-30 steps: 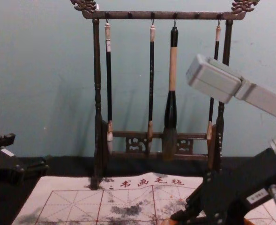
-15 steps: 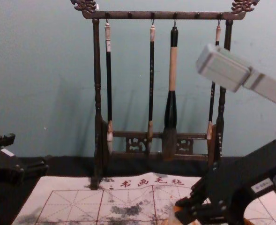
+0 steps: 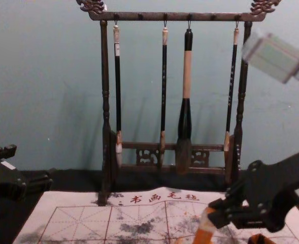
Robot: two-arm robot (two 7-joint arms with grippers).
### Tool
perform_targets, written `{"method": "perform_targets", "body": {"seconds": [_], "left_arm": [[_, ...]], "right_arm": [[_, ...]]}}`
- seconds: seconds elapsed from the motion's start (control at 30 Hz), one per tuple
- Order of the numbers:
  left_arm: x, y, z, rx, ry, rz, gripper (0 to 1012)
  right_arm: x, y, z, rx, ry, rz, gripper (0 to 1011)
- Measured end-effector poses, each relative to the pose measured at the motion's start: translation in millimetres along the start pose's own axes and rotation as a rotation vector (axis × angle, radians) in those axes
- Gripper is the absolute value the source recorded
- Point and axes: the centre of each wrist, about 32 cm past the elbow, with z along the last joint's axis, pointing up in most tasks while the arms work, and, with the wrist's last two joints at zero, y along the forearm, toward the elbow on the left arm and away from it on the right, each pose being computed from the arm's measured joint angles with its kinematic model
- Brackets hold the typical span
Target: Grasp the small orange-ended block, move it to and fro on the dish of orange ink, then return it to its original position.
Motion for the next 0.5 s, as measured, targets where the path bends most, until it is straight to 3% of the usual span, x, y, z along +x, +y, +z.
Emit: {"method": "perform_targets", "body": {"seconds": [0.5], "left_arm": [[0.0,0.0,0.0,0.000,0.000,0.000,1002]], "right_arm": [[-16.2,-37.5,-17.2,0.037,0.046,-0.068,87]]}}
